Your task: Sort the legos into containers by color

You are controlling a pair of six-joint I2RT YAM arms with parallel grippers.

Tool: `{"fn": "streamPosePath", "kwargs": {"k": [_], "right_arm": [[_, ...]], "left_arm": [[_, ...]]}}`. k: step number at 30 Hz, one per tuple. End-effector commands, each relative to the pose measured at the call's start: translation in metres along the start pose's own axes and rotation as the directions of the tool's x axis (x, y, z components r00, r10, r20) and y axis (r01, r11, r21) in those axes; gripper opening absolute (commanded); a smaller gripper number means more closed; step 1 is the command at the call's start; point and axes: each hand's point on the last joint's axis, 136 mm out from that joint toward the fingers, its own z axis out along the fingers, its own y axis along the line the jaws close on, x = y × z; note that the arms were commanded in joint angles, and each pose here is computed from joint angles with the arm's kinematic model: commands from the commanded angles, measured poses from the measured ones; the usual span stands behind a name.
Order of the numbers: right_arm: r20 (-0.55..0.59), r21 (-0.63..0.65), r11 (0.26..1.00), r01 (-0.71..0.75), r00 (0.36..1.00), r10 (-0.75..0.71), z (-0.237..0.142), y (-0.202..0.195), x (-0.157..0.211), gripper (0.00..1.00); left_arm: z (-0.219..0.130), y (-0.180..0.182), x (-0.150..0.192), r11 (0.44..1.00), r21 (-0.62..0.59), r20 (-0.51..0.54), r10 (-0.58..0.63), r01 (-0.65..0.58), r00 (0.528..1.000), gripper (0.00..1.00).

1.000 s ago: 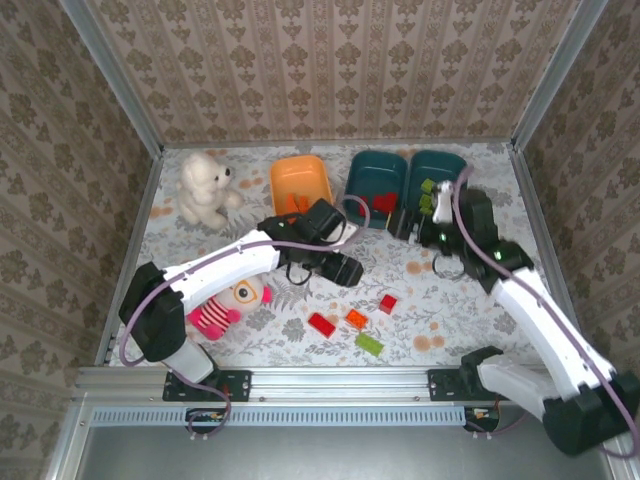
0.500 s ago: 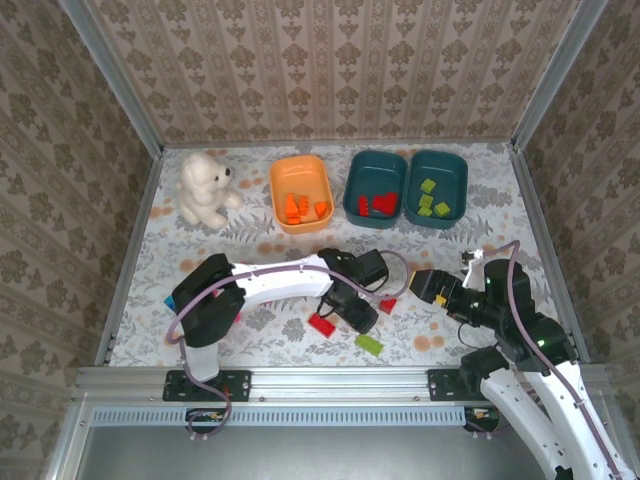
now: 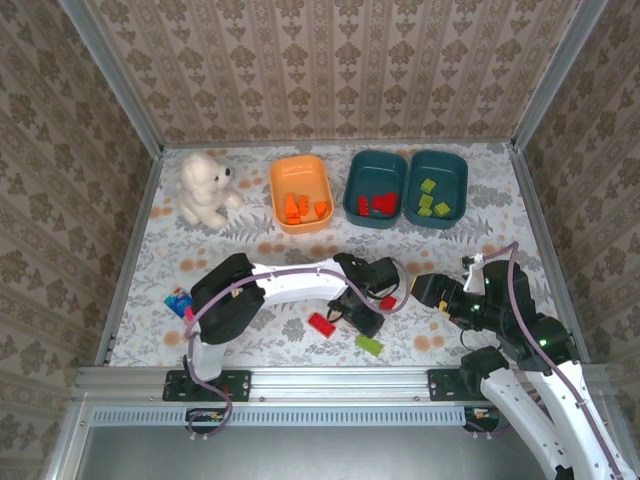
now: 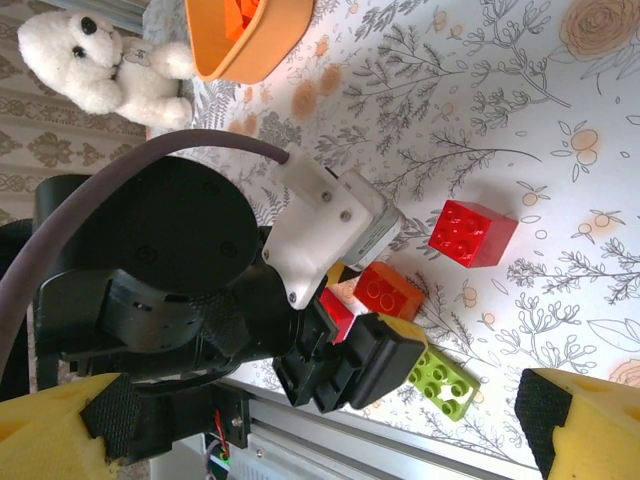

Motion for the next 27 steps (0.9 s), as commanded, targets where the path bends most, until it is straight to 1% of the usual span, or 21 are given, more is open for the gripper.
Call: {"fn": "streamPosePath", "kwargs": {"k": [1,5,8,9,13,16,19,21,23,27], "right_arm": [[0.007,-0.066,0.998,0.024,1.0,-0.023,-0.013,0.021,-0.002,1.0],[0.015,-0.064,0.998,0.025,1.0,-0.024,-0.014,0.021,-0.004,1.0],[0.017,-0.059,0.998,0.022,1.0,-0.021,-0.014,0.021,-0.004,1.0],[0.019,-0.06,0.998,0.023,1.0,-0.022,-0.014,0.022,-0.005,1.0],[0.026,-0.064,0.997,0.03,0.999,-0.028,-0.014,0.025,-0.008,1.0],[0.032,-0.072,0.996,0.044,0.999,-0.042,-0.016,0.031,-0.012,1.0],[0.052,-0.097,0.992,0.086,0.995,-0.081,-0.018,0.044,-0.022,1.0],[0.064,-0.129,0.985,0.111,0.993,-0.103,-0.015,0.057,-0.031,1.0],[0.062,-0.163,0.978,0.131,0.99,-0.123,-0.007,0.071,-0.041,1.0],[0.028,-0.178,0.97,0.163,0.987,-0.16,0.019,0.091,-0.063,0.99]], "left_arm": [[0.01,0.002,0.002,0.999,-0.039,-0.04,-0.018,0.017,0.999,0.74],[0.013,0.005,-0.002,0.998,-0.049,-0.029,-0.029,0.028,0.999,0.63],[0.012,0.007,-0.004,0.998,-0.05,-0.023,-0.035,0.034,0.999,0.49],[0.011,0.009,-0.004,0.998,-0.059,-0.017,-0.039,0.038,0.999,0.47],[-0.004,0.021,-0.01,0.995,-0.09,0.023,-0.048,0.05,0.999,0.46],[-0.029,0.041,-0.019,0.99,-0.108,0.071,-0.087,0.095,0.994,0.46],[-0.061,0.07,-0.032,0.98,-0.086,0.137,-0.165,0.177,0.977,0.46],[-0.084,0.093,-0.044,0.97,-0.054,0.194,-0.224,0.238,0.955,0.46],[-0.104,0.123,-0.058,0.951,-0.015,0.251,-0.294,0.308,0.922,0.46],[-0.128,0.18,-0.09,0.909,0.059,0.338,-0.407,0.412,0.849,0.46]]}}
